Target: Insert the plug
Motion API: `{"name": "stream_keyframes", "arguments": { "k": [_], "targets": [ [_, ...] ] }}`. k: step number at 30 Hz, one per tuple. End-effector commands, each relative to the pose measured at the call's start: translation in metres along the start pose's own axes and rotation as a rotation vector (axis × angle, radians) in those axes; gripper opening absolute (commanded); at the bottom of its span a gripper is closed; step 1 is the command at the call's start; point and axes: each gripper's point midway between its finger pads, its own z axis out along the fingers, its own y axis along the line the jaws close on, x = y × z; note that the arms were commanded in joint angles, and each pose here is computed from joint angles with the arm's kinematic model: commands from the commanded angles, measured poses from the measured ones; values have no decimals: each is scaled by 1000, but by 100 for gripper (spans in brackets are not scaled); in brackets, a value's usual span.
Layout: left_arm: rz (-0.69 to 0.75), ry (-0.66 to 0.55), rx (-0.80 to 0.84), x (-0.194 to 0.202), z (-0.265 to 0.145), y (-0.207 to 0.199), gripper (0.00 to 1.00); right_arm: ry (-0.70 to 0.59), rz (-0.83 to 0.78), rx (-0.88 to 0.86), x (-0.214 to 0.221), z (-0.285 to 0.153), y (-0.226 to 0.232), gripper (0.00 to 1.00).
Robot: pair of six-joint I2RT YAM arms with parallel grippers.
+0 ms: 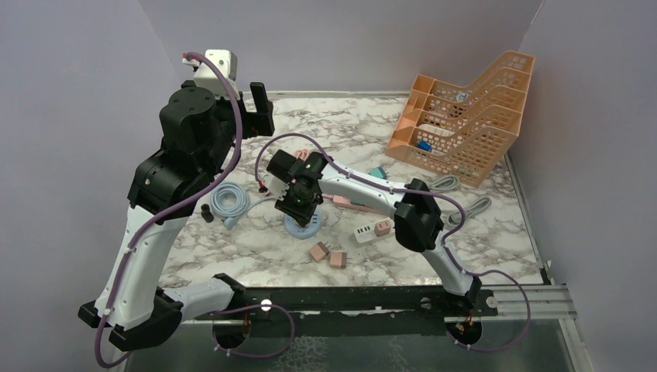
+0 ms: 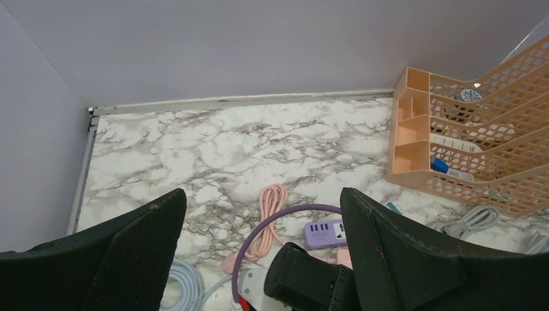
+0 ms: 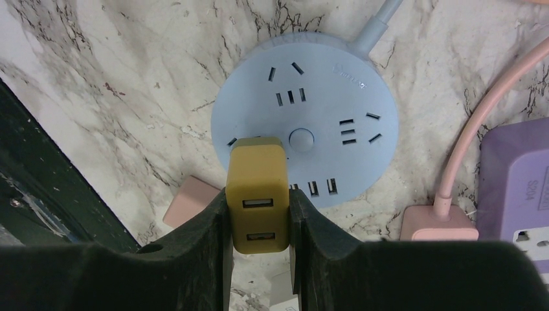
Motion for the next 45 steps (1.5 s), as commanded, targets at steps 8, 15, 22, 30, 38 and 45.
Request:
{"name": "stream_keyframes", "arguments": {
  "k": [8,15,22,30,38,45],
  "targets": [
    [-27,-30,23,-7,-2,-3,91,-8,-43,-28,-5,19,5,1],
    [-29,-40,18,-9,-4,-1,91,-92,-33,87,-26,-11,-11,1],
    [-32,-54,11,-12,-5,0,91,-166,-55,57,-41,-28,-3,1],
    [-26,-55,5,-12,-4,1,91,-111,-64,28,-28,-10,-1,1],
    [-23,-52,4,-10,-2,1,91,-12,-87,39,3,1,-4,1],
    [-19,-51,9,-9,1,-1,91,16,-103,-52,12,12,9,1]
  ]
}}
